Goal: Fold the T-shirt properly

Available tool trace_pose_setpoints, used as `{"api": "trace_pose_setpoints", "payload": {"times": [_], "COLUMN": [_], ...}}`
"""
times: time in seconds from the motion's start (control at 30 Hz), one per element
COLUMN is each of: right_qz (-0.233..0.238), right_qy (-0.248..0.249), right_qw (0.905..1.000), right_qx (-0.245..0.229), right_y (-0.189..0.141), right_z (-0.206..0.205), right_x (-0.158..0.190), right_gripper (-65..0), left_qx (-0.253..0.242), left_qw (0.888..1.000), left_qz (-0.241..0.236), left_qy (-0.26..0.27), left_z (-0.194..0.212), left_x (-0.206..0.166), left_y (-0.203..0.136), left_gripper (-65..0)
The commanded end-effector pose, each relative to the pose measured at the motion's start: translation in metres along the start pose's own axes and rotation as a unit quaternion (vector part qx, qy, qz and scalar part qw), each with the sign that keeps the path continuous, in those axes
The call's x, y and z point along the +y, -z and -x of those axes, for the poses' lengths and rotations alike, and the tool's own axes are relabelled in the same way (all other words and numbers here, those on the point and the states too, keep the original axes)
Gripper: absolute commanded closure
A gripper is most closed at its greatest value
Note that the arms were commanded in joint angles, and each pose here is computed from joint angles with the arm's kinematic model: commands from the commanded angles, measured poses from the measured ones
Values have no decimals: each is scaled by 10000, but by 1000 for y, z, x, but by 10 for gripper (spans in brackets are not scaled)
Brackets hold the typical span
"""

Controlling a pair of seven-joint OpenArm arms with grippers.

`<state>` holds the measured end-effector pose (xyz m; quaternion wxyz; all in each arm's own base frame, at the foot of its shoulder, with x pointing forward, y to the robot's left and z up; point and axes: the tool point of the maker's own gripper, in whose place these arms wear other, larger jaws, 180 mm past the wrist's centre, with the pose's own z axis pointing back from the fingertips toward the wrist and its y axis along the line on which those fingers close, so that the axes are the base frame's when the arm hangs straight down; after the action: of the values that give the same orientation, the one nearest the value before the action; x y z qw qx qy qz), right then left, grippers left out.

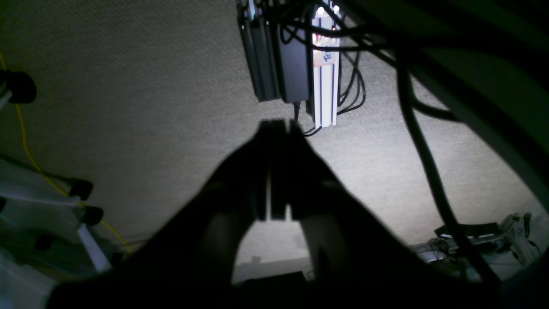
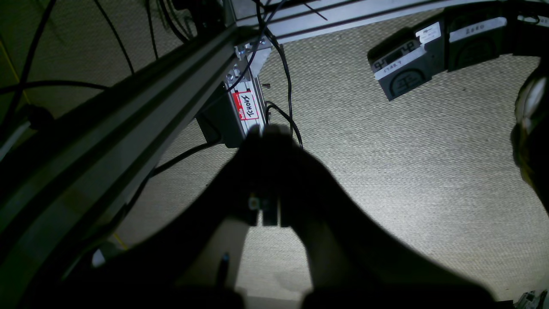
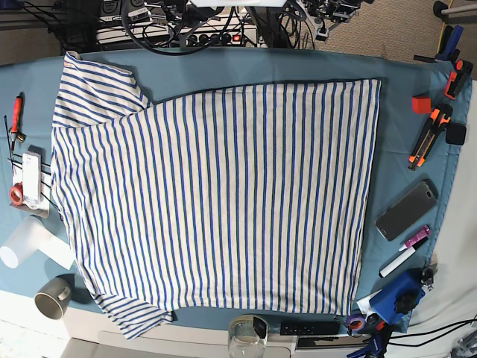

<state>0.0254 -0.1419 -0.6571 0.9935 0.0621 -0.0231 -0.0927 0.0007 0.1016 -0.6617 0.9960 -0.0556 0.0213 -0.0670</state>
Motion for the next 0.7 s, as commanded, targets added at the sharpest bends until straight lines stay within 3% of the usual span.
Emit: {"api": "trace_pose_setpoints", "payload": {"times": [0.0,0.67], "right_qz": [0,81], "right_qy": [-10,-23], "right_qw": [10000,10000], "right_qx": [-23,-14], "right_y": [-1,-2], "right_z": [-2,-3], "right_x": [-2,-13], "right_gripper": [0,0], "left_qx": [-6,80], "left_qw": [10000,10000], "left_qz": [-10,-12], "left_qy": [20,14], "left_z": [0,12], "left_x": [1,2], "left_y": [0,0], "left_gripper": [0,0]}}
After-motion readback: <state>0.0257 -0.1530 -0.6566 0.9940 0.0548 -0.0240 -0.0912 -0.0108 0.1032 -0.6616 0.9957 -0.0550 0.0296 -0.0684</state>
